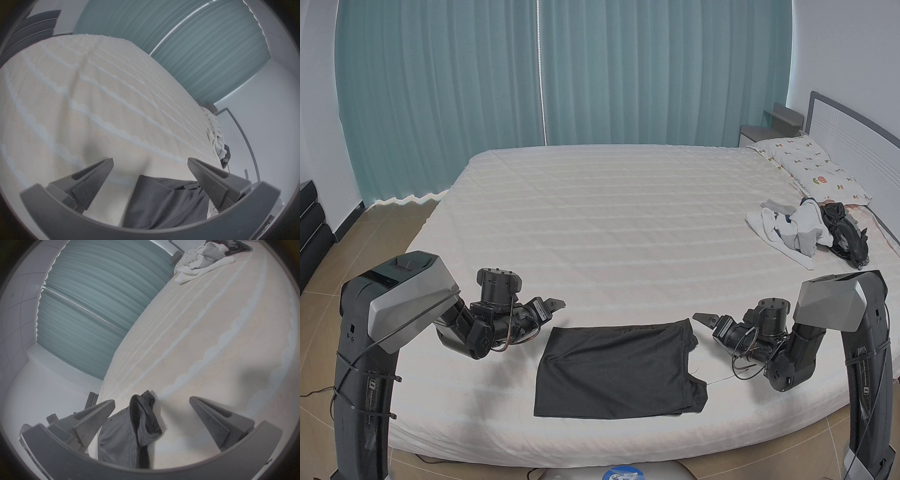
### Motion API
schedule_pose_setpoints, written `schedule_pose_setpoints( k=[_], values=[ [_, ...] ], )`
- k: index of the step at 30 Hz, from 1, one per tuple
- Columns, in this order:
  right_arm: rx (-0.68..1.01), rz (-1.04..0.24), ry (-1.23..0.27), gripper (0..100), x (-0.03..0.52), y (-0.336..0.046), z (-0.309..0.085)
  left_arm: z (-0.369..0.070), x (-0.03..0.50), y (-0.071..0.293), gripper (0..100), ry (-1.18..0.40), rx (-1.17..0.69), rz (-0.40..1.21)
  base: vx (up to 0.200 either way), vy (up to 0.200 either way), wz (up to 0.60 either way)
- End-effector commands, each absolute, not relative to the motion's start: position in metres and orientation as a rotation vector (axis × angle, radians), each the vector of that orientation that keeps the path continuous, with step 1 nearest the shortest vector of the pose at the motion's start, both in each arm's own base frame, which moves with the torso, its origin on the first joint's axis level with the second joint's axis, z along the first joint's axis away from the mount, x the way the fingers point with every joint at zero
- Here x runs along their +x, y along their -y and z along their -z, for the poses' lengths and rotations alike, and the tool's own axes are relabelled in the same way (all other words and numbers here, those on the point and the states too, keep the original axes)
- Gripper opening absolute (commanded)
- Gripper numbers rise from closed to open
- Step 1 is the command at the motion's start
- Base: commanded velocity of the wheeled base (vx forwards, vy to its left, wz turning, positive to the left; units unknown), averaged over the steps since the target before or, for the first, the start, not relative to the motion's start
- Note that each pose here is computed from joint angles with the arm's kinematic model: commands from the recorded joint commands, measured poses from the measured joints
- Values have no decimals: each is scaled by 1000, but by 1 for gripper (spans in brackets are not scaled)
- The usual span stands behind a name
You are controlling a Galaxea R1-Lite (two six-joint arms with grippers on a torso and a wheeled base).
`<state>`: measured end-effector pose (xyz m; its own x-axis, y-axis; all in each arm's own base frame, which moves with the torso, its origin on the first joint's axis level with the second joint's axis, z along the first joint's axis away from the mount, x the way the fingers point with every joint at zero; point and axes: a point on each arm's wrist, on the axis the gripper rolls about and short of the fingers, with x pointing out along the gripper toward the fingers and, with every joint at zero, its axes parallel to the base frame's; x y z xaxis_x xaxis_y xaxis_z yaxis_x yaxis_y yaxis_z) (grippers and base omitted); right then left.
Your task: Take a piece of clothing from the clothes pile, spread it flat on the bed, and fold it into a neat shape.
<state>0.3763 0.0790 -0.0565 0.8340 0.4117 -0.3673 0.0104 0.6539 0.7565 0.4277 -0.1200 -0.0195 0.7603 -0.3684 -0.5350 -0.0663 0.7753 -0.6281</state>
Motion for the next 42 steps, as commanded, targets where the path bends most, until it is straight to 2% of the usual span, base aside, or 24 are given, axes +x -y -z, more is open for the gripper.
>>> schedule_pose_setpoints(
  k=[1,12,26,27,37,42],
  values=[
    [835,-241,-555,100,376,-79,57,31,428,121,100,-721,-670,173,0,0,0],
    [835,-243,-553,100,376,-80,57,36,415,142,100,-760,-641,218,0,0,0],
    [834,-243,-554,100,376,-80,57,49,414,148,100,-769,-566,246,0,0,0],
    [834,-243,-554,100,376,-80,57,49,414,148,0,-769,-566,246,0,0,0],
    [835,-241,-555,100,371,-78,53,45,421,143,0,-723,-580,208,0,0,0],
    [830,-313,-529,100,355,-82,44,46,427,142,0,-632,-613,155,0,0,0]
  ],
)
